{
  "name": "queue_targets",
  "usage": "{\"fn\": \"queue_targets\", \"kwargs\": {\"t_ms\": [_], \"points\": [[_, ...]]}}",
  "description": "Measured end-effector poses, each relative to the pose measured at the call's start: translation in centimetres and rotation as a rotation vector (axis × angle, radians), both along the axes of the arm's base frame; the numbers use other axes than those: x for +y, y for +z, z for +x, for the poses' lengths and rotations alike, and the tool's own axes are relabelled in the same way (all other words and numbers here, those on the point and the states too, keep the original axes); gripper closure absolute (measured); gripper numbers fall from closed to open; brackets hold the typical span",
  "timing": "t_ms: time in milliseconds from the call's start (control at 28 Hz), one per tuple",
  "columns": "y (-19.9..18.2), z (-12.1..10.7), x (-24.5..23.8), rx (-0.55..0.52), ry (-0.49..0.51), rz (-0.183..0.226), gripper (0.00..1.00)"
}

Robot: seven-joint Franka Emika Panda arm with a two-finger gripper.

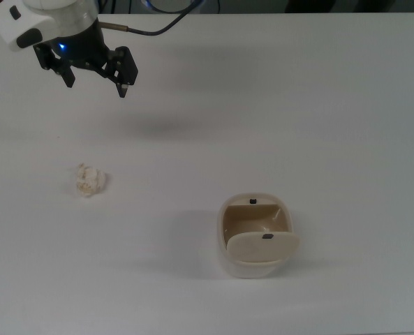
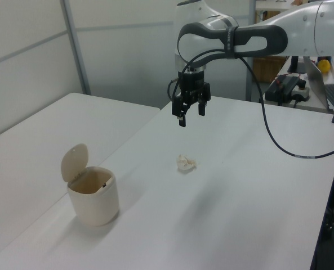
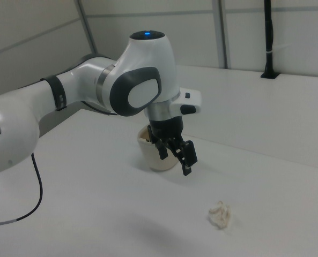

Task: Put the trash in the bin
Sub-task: 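Move the open gripper over the crumpled white paper ball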

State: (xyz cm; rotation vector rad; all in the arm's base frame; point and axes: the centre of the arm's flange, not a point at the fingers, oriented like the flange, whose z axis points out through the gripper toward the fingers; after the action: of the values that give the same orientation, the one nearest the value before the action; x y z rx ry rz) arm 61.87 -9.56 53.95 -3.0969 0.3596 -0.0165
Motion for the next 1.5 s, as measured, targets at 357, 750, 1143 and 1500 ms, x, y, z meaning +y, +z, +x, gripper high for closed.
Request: {"fn": "queue_targets", "kwargs": {"t_ms": [357, 750, 1143, 1500], "points": [[-0.8, 1.1, 0.6, -0.067, 0.011, -0.009, 0.00], [-5.1, 3.0, 0.4, -0.075, 0.010, -0.007, 0.00], [-10.1, 4.6, -0.7, -0.057, 0.026, -0.059, 0.00], [-14.3, 5.7, -2.8, -0.060, 0.027, -0.107, 0.00]]}}
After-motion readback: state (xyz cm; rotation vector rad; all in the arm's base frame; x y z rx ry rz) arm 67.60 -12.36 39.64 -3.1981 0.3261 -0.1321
